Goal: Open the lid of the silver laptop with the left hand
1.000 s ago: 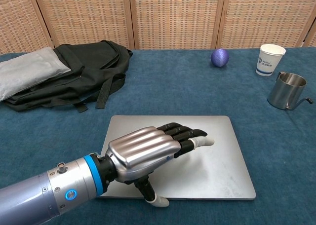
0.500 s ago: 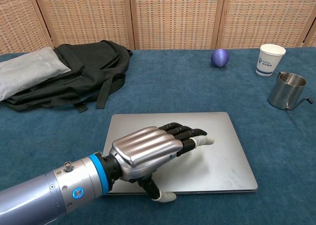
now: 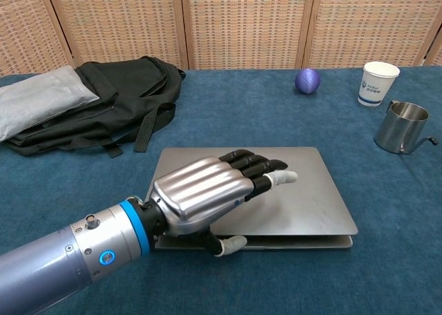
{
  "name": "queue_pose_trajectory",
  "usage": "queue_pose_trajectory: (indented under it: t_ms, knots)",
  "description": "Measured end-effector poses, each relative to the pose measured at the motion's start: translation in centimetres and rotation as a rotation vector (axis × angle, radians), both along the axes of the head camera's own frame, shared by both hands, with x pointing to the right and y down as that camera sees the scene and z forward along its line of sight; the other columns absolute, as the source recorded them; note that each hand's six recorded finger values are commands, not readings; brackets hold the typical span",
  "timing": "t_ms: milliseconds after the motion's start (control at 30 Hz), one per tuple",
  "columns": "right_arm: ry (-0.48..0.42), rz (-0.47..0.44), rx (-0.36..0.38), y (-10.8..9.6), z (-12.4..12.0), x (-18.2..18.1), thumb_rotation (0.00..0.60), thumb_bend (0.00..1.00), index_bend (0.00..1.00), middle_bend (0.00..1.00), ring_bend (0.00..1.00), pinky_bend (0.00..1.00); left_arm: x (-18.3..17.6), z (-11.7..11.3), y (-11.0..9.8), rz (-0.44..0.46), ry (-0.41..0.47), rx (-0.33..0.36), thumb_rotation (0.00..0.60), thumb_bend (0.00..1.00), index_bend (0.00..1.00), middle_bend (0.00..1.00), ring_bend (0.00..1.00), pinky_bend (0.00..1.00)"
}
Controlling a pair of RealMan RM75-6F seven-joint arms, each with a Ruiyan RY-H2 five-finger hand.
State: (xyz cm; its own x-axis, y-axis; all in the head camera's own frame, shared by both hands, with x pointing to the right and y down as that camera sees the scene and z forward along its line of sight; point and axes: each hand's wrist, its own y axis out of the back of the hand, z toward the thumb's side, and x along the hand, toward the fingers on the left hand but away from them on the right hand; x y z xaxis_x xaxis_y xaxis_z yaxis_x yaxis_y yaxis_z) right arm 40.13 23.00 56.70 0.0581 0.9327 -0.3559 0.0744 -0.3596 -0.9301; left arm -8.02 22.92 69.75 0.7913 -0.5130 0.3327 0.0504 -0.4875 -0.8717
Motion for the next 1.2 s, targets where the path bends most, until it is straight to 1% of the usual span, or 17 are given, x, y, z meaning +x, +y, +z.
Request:
queue_pose_trajectory:
  t_ms: [133,200,300,333,400,500,567,600,667,767,967,1033,1133,1200]
  knots:
    - [-0.002,-0.001,-0.001,0.0,0.0,0.0,0.600,0.00,0.00,0.00,0.00,0.00,0.0,-1.1,-1.6,-0.014,0.010,0.135,0.600,0.44,0.00,0.00,0.00,0.00]
    - [-0.002,-0.002,-0.002,0.0,0.0,-0.1,0.600,0.00,0.00,0.00,0.00,0.00,-0.1,-1.7,-2.8,-0.047,0.016,0.215,0.600,0.44,0.00,0.00,0.00,0.00]
    - [-0.004,-0.005,-0.006,0.1,0.1,-0.1,0.600,0.00,0.00,0.00,0.00,0.00,-0.3,-1.9,-4.1,-0.082,0.002,0.267,0.600,0.45,0.00,0.00,0.00,0.00]
    - [-0.004,-0.007,-0.010,0.1,0.2,-0.2,0.600,0.00,0.01,0.00,0.00,0.00,-0.3,-1.8,-4.3,-0.090,-0.004,0.271,0.600,0.45,0.00,0.00,0.00,0.00]
    - [-0.006,-0.012,-0.024,0.3,0.4,-0.3,0.600,0.04,0.05,0.00,0.00,0.00,-0.3,-1.7,-4.9,-0.111,-0.012,0.263,0.600,0.45,0.00,0.00,0.00,0.00]
    - [-0.021,-0.028,-0.063,0.5,0.9,-0.7,0.600,0.20,0.11,0.01,0.00,0.00,-0.1,-1.7,-5.6,-0.123,-0.017,0.260,0.600,0.45,0.00,0.00,0.00,0.00]
    - [-0.041,-0.052,-0.097,0.7,1.3,-1.2,0.600,0.35,0.15,0.04,0.00,0.00,0.0,-1.8,-5.9,-0.126,-0.017,0.260,0.600,0.45,0.00,0.00,0.00,0.00]
    - [-0.048,-0.068,-0.111,0.8,1.5,-1.6,0.600,0.39,0.16,0.05,0.00,0.01,0.1,-1.8,-6.1,-0.128,-0.017,0.260,0.600,0.45,0.00,0.00,0.00,0.00]
    - [-0.064,-0.110,-0.142,0.9,2.1,-2.4,0.600,0.51,0.18,0.08,0.00,0.04,0.1,-1.9,-6.4,-0.134,-0.020,0.259,0.600,0.45,0.00,0.00,0.00,0.00]
    - [-0.107,-0.168,-0.197,1.1,3.1,-3.8,0.600,0.63,0.19,0.10,0.00,0.10,0.1,-1.8,-6.9,-0.144,-0.027,0.251,0.600,0.45,0.00,0.00,0.00,0.00]
    - [-0.187,-0.306,-0.338,2.0,5.8,-7.3,0.600,0.81,0.20,0.13,0.04,0.17,0.5,-1.7,-7.6,-0.164,-0.025,0.233,0.600,0.45,0.00,0.00,0.00,0.00]
    - [-0.212,-0.348,-0.384,2.2,6.8,-8.6,0.600,0.84,0.20,0.13,0.04,0.17,0.6,-1.7,-7.8,-0.168,-0.023,0.232,0.600,0.44,0.00,0.00,0.00,0.00]
    - [-0.248,-0.391,-0.432,2.3,8.2,-10.5,0.600,0.88,0.20,0.13,0.04,0.17,0.7,-1.9,-8.0,-0.172,-0.016,0.230,0.600,0.44,0.00,0.00,0.00,0.00]
    - [-0.261,-0.411,-0.447,2.4,8.8,-11.4,0.600,0.89,0.20,0.13,0.04,0.18,0.7,-2.0,-8.1,-0.172,-0.015,0.235,0.600,0.44,0.00,0.00,0.00,0.00]
